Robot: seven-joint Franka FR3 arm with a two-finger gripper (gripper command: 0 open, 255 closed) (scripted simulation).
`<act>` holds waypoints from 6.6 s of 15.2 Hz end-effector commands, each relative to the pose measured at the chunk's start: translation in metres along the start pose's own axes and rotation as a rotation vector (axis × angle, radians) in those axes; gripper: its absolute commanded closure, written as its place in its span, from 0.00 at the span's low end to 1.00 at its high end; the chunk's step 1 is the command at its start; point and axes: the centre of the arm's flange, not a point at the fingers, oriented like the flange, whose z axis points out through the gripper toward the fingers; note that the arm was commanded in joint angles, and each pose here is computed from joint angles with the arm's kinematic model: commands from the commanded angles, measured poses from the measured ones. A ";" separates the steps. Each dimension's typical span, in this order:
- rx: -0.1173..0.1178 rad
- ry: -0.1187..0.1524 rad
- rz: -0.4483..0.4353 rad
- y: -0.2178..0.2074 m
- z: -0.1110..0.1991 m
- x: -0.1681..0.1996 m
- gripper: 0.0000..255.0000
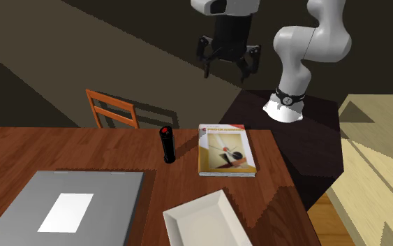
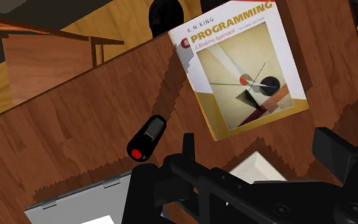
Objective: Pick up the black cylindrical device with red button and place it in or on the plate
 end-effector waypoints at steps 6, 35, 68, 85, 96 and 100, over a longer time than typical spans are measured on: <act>0.017 -0.017 -0.011 0.064 0.061 0.040 0.00; 0.040 -0.039 -0.026 0.142 0.183 0.092 1.00; 0.040 -0.039 -0.026 0.064 0.061 0.164 1.00; 0.040 -0.039 -0.026 -0.054 0.044 0.273 1.00; 0.040 -0.039 -0.026 -0.058 0.101 0.276 1.00; 0.040 -0.039 -0.026 -0.059 0.122 0.278 1.00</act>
